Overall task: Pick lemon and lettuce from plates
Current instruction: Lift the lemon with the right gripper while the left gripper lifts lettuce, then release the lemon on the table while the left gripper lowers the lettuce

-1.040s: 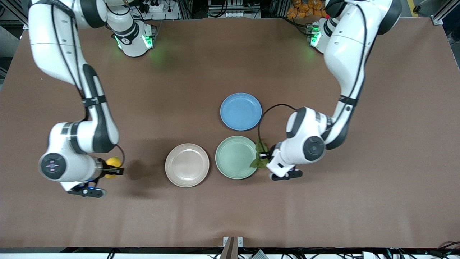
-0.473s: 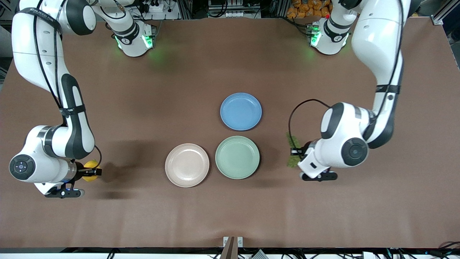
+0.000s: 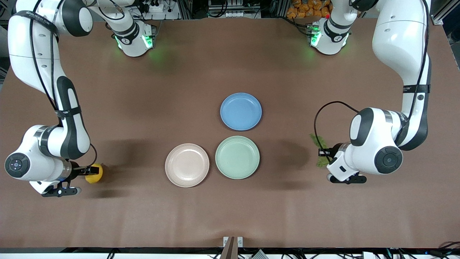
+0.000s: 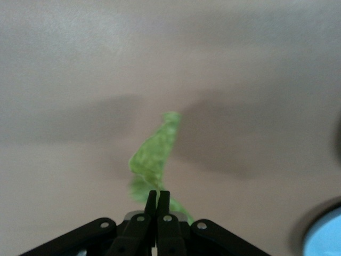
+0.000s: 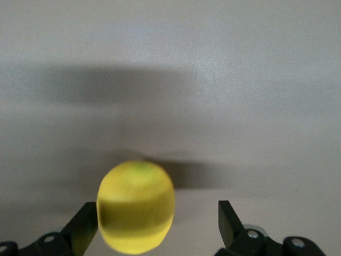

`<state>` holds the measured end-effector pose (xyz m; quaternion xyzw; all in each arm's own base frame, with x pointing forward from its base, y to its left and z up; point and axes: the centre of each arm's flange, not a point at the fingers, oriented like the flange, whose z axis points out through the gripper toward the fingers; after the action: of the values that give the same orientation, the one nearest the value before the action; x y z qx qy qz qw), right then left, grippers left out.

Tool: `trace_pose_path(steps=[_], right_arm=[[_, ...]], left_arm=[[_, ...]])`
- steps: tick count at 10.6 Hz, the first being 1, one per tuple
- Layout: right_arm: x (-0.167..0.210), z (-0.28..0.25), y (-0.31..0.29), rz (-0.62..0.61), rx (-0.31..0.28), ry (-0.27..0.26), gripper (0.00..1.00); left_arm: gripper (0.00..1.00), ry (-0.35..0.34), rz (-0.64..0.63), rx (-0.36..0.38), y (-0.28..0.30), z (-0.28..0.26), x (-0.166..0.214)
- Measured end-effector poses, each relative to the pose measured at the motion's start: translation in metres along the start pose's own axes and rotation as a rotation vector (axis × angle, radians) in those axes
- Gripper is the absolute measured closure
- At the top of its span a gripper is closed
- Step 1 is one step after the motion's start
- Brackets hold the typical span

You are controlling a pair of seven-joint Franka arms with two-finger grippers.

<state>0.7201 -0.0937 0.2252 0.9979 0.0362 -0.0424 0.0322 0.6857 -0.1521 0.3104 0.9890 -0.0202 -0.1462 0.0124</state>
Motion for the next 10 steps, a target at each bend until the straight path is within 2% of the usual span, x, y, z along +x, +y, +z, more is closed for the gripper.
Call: trace_pose_path(steps=[1,5,8,10], right_arm=[[0.000,0.000,-0.002,-0.005,0.002,0.000,0.00],[-0.003,-0.005,-0.010,-0.018,0.006,0.017,0.00],[-0.031,-0.030,-0.010,-0.012,0.015,0.032,0.00],[-0.057,-0.057,-0.022,-0.024,0.025,0.042,0.00]], left_arm=[[0.98,-0.010,0.013,0.030,-0.003,0.008,0.000],[0.98,-0.050,-0.005,0.068,-0.025,0.034,0.006],[0.98,-0.081,-0.017,0.069,-0.039,0.061,0.014],[0.98,-0.080,-0.008,0.097,-0.040,0.068,0.016]])
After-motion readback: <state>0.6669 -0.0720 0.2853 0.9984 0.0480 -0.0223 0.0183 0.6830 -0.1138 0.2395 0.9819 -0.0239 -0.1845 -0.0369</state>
